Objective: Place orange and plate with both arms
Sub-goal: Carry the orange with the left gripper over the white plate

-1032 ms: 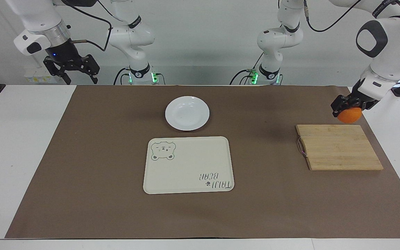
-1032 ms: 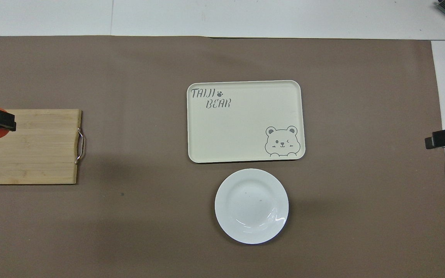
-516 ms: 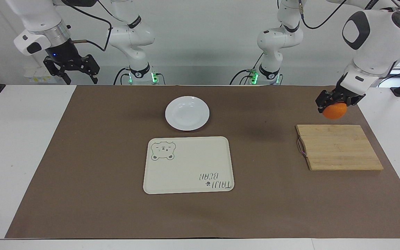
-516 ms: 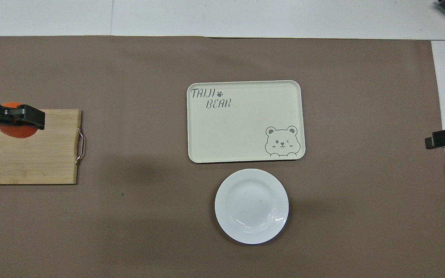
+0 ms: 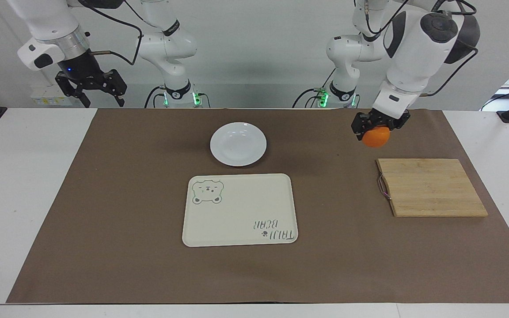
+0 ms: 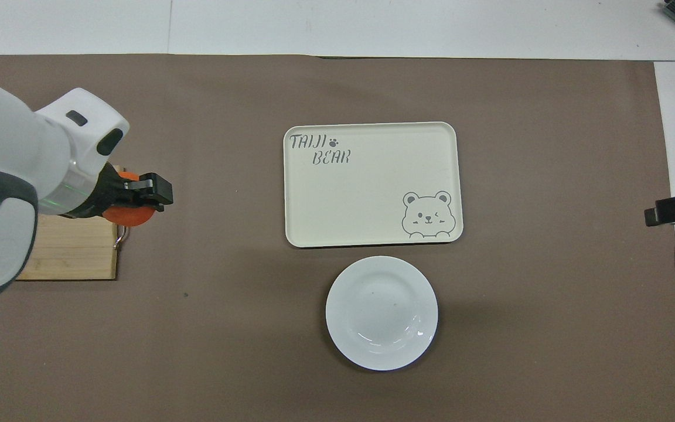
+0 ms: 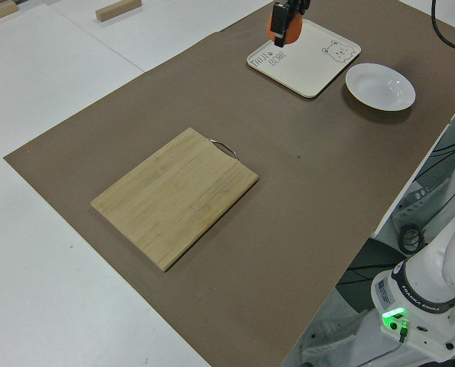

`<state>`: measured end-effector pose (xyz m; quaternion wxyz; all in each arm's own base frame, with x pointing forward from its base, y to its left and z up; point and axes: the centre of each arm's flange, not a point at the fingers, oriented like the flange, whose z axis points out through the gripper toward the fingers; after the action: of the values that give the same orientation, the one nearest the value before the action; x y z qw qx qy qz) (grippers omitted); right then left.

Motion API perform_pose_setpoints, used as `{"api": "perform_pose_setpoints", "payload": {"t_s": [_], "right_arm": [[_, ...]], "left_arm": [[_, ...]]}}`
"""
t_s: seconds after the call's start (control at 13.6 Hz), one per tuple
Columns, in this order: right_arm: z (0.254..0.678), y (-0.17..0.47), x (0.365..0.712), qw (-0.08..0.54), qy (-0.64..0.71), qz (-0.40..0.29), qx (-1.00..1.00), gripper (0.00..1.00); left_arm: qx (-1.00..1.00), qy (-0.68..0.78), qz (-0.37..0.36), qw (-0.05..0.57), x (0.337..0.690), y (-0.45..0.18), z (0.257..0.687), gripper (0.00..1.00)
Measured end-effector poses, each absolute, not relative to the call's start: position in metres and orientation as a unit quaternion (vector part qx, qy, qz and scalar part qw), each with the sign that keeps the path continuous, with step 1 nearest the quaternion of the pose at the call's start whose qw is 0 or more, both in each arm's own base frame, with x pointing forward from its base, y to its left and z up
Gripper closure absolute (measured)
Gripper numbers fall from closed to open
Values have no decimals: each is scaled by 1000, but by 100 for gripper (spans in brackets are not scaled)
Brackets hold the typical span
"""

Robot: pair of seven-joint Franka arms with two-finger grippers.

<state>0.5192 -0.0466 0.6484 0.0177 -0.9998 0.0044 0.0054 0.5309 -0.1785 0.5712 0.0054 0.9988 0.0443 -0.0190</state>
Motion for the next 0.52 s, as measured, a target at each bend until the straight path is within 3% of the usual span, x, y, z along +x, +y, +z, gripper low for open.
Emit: {"api": "perform_pose_setpoints", "payload": {"t_s": [0.52], "right_arm": [[648,-46,519,18,4,5,-1000,0]], "left_arm": [[997,52,-33,40,475,-279,566,26]]}}
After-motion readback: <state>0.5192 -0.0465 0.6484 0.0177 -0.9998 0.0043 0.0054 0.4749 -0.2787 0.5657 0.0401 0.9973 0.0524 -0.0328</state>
